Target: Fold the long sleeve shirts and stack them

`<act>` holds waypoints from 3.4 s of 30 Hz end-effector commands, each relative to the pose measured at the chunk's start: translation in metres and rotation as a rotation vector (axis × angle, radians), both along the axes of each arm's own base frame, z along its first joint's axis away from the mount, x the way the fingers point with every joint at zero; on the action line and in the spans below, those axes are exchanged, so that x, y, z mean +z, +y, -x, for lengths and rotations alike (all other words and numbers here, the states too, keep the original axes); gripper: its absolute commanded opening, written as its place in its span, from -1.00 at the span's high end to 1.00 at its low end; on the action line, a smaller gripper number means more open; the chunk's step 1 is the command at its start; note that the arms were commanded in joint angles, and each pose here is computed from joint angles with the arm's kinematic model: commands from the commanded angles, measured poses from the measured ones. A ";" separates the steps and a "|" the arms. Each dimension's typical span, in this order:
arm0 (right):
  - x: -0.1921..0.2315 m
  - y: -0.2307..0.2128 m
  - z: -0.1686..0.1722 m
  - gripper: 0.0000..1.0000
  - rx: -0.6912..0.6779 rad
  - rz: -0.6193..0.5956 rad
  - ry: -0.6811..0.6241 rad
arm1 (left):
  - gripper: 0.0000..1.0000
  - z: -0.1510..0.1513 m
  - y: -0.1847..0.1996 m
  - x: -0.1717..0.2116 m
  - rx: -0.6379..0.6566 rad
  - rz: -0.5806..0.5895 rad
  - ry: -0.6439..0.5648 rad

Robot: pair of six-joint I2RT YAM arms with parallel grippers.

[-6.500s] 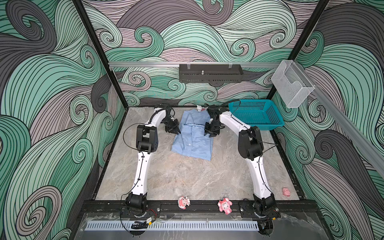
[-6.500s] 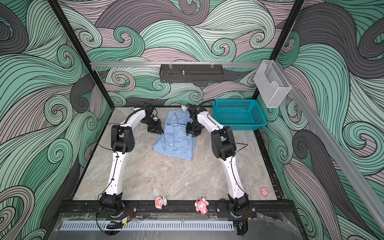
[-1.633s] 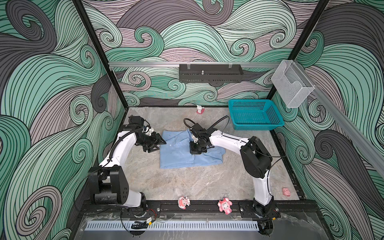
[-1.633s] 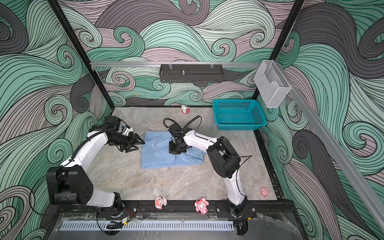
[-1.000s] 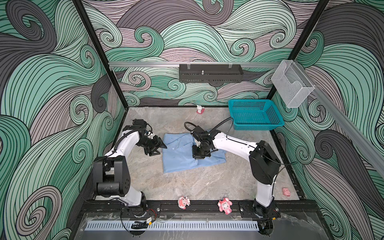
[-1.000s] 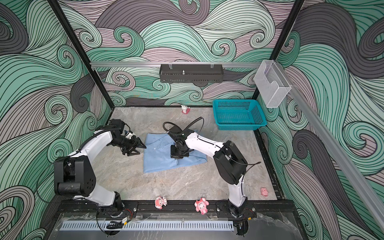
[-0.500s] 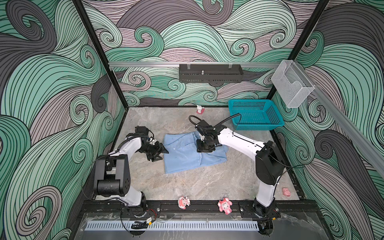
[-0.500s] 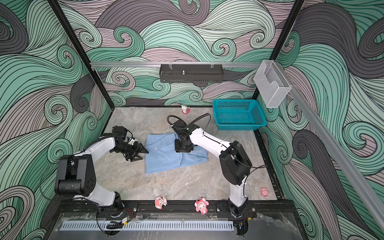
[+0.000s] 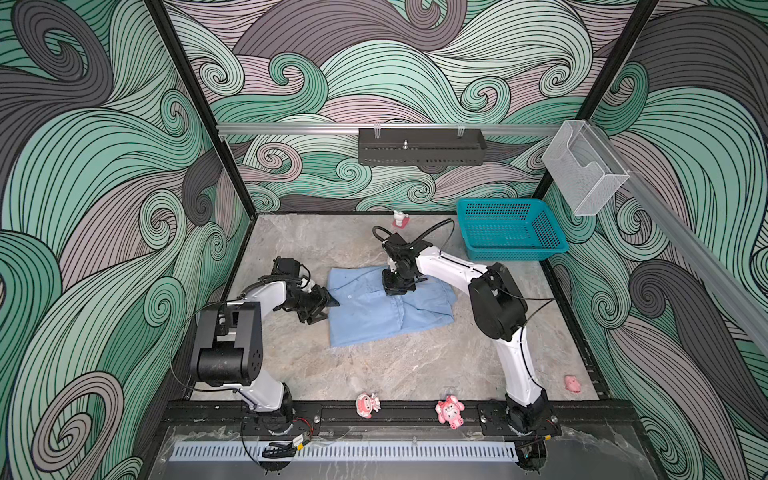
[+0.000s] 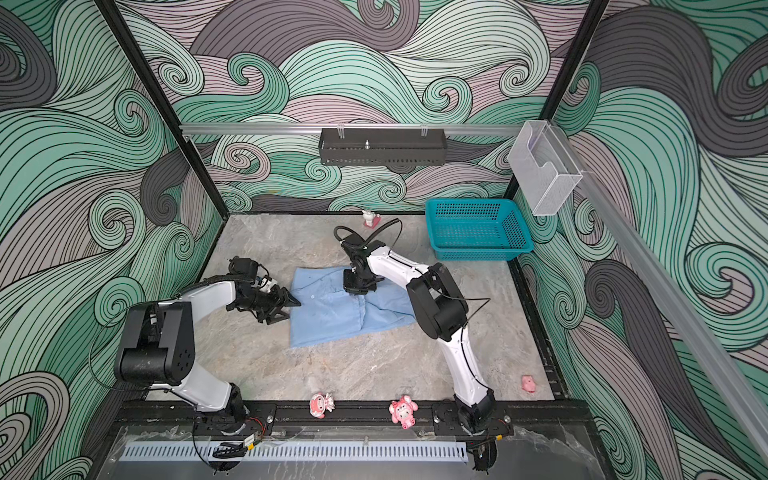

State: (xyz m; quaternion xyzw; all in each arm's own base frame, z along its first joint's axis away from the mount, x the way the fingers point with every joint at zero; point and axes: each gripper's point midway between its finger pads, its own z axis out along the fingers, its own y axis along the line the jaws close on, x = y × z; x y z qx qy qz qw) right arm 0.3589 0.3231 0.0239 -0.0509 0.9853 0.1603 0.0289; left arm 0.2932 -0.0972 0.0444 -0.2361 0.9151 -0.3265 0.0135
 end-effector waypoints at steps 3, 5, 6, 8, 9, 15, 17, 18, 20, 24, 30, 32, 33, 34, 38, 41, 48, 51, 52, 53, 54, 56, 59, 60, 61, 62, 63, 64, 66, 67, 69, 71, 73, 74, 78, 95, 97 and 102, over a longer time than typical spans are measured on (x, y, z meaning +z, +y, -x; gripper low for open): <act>-0.013 -0.020 0.009 0.67 -0.010 0.032 0.046 | -0.24 -0.011 0.012 -0.010 0.001 -0.096 0.024; -0.017 -0.025 0.014 0.68 -0.013 0.046 0.057 | -0.24 -0.013 0.016 -0.013 -0.005 -0.125 0.035; -0.019 -0.027 0.015 0.68 -0.014 0.049 0.062 | -0.24 -0.015 0.017 -0.015 -0.005 -0.128 0.036; -0.022 -0.030 0.018 0.68 -0.012 0.053 0.072 | -0.22 -0.021 0.016 -0.016 -0.001 -0.123 0.020; -0.023 -0.031 0.019 0.68 -0.009 0.054 0.076 | -0.22 -0.025 0.013 -0.016 -0.004 -0.113 0.002; -0.025 -0.036 0.021 0.68 -0.009 0.042 0.086 | -0.14 -0.028 -0.011 -0.024 -0.082 -0.098 -0.028; -0.022 -0.036 0.020 0.68 -0.007 0.034 0.083 | -0.07 -0.021 -0.012 -0.037 -0.087 -0.105 0.016; -0.021 -0.037 0.019 0.68 -0.008 0.032 0.082 | -0.02 -0.017 -0.012 -0.043 -0.085 -0.106 0.039; -0.018 -0.037 0.018 0.68 -0.008 0.025 0.076 | 0.05 -0.009 -0.009 -0.055 -0.084 -0.120 0.086; -0.016 -0.034 0.020 0.68 -0.003 0.008 0.085 | 0.16 0.002 -0.003 -0.074 -0.083 -0.156 0.150; -0.016 -0.019 0.028 0.69 -0.008 -0.054 0.112 | 0.83 -0.014 -0.002 -0.060 -0.073 -0.170 0.065; -0.015 -0.011 0.032 0.70 -0.014 -0.078 0.115 | 1.00 -0.022 0.002 -0.045 -0.074 -0.194 0.016; -0.015 -0.005 0.034 0.71 -0.018 -0.093 0.113 | 1.00 -0.025 0.004 -0.035 -0.076 -0.211 -0.010; -0.014 0.000 0.036 0.73 -0.023 -0.105 0.109 | 1.00 -0.027 0.006 -0.027 -0.082 -0.223 -0.028; -0.012 0.019 0.040 0.81 -0.067 -0.155 0.083 | 1.00 -0.029 0.015 0.009 -0.113 -0.293 -0.090; -0.013 0.031 0.043 0.85 -0.098 -0.173 0.067 | 1.00 -0.025 0.022 0.033 -0.138 -0.339 -0.124; -0.013 0.059 0.047 0.86 -0.144 -0.221 0.055 | 1.00 -0.012 0.007 0.085 -0.212 -0.363 -0.230; -0.011 0.066 0.045 0.87 -0.165 -0.255 0.047 | 1.00 -0.006 -0.021 0.097 -0.278 -0.348 -0.251; -0.011 0.066 0.045 0.87 -0.171 -0.259 0.047 | 1.00 -0.004 -0.032 0.099 -0.297 -0.337 -0.255; -0.011 0.066 0.045 0.87 -0.176 -0.264 0.046 | 1.00 0.000 -0.046 0.098 -0.320 -0.320 -0.251; -0.011 0.067 0.044 0.87 -0.181 -0.270 0.047 | 1.00 0.003 -0.059 0.097 -0.338 -0.304 -0.242; -0.010 0.068 0.045 0.87 -0.191 -0.290 0.047 | 1.00 0.007 -0.082 0.090 -0.344 -0.255 -0.222; -0.011 0.068 0.044 0.87 -0.212 -0.331 0.052 | 1.00 0.010 -0.109 0.073 -0.325 -0.179 -0.188; -0.010 0.068 0.044 0.87 -0.219 -0.346 0.050 | 1.00 0.011 -0.115 0.066 -0.317 -0.161 -0.174; -0.010 0.067 0.044 0.87 -0.226 -0.359 0.051 | 1.00 0.011 -0.120 0.060 -0.309 -0.146 -0.163; -0.009 0.066 0.043 0.86 -0.236 -0.379 0.046 | 1.00 0.010 -0.124 0.054 -0.301 -0.133 -0.157; -0.008 0.065 0.042 0.87 -0.244 -0.394 0.048 | 1.00 0.008 -0.127 0.048 -0.291 -0.124 -0.150; -0.007 0.064 0.040 0.86 -0.253 -0.413 0.047 | 1.00 0.008 -0.129 0.041 -0.282 -0.117 -0.138; -0.009 0.057 0.038 0.85 -0.278 -0.440 0.046 | 1.00 0.001 -0.134 0.034 -0.267 -0.086 -0.135; -0.010 0.053 0.036 0.84 -0.291 -0.458 0.050 | 1.00 0.001 -0.134 0.030 -0.264 -0.096 -0.119; -0.006 0.046 0.032 0.79 -0.305 -0.500 0.039 | 1.00 -0.002 -0.132 0.028 -0.264 -0.105 -0.101; 0.002 0.041 0.031 0.72 -0.289 -0.517 0.021 | 1.00 -0.005 -0.137 0.027 -0.262 -0.082 -0.110; 0.013 0.034 0.030 0.60 -0.269 -0.516 -0.001 | 1.00 -0.004 -0.138 0.021 -0.269 -0.083 -0.078; 0.020 0.030 0.029 0.50 -0.261 -0.512 -0.018 | 1.00 -0.003 -0.137 0.018 -0.271 -0.090 -0.068; 0.046 0.011 0.029 0.17 -0.232 -0.449 -0.073 | 1.00 -0.003 -0.136 0.008 -0.264 -0.096 -0.050; 0.042 -0.137 0.087 0.11 -0.299 -0.098 -0.051 | 1.00 -0.006 -0.137 -0.009 -0.286 -0.140 0.013; 0.029 -0.139 0.091 0.14 -0.296 -0.086 -0.024 | 1.00 -0.007 -0.137 -0.004 -0.284 -0.139 0.005; -0.001 -0.130 0.094 0.24 -0.260 -0.086 0.060 | 1.00 -0.008 -0.136 0.019 -0.292 -0.162 -0.034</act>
